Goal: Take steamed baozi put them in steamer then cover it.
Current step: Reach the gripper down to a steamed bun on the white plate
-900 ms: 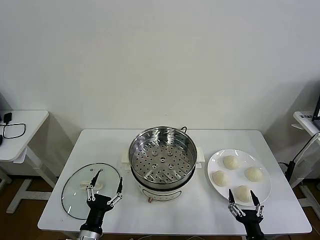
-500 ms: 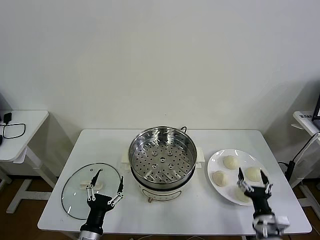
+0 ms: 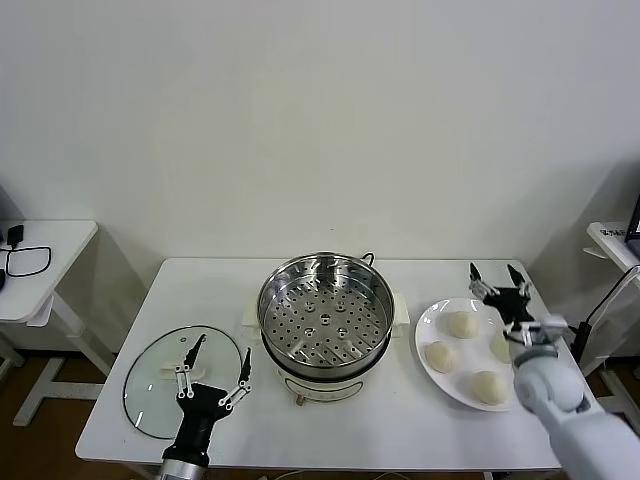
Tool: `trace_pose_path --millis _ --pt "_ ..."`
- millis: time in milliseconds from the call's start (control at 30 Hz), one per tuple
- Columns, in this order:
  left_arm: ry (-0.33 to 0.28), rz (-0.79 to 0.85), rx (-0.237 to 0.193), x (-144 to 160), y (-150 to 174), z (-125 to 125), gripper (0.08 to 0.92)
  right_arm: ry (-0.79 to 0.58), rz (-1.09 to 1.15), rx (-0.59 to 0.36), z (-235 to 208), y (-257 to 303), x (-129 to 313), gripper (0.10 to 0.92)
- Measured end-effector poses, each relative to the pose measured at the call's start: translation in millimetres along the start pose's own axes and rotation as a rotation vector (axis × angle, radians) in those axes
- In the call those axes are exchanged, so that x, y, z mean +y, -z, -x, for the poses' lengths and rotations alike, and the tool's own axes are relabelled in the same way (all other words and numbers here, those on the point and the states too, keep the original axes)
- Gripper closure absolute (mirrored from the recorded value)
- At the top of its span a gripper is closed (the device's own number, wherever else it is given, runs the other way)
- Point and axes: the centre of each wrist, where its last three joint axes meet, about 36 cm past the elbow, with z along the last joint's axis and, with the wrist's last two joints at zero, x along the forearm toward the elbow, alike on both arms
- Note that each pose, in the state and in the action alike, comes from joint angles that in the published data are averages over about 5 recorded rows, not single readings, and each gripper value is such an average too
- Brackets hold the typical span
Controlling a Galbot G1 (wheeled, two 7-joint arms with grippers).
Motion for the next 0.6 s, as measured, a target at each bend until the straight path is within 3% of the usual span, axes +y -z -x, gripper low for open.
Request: trace_pose_path --millis 367,600 --pt "-0.001 -0.006 -0.001 -1.9 0.9 -1.0 0.177 0.468 -0.289 0.190 59.7 47.2 -64.6 0.200" --pt "0.005 -0.005 0.006 -1.9 0.6 -4.1 0.177 0.774 -0.546 0.367 95.9 83.9 -84.9 0.200"
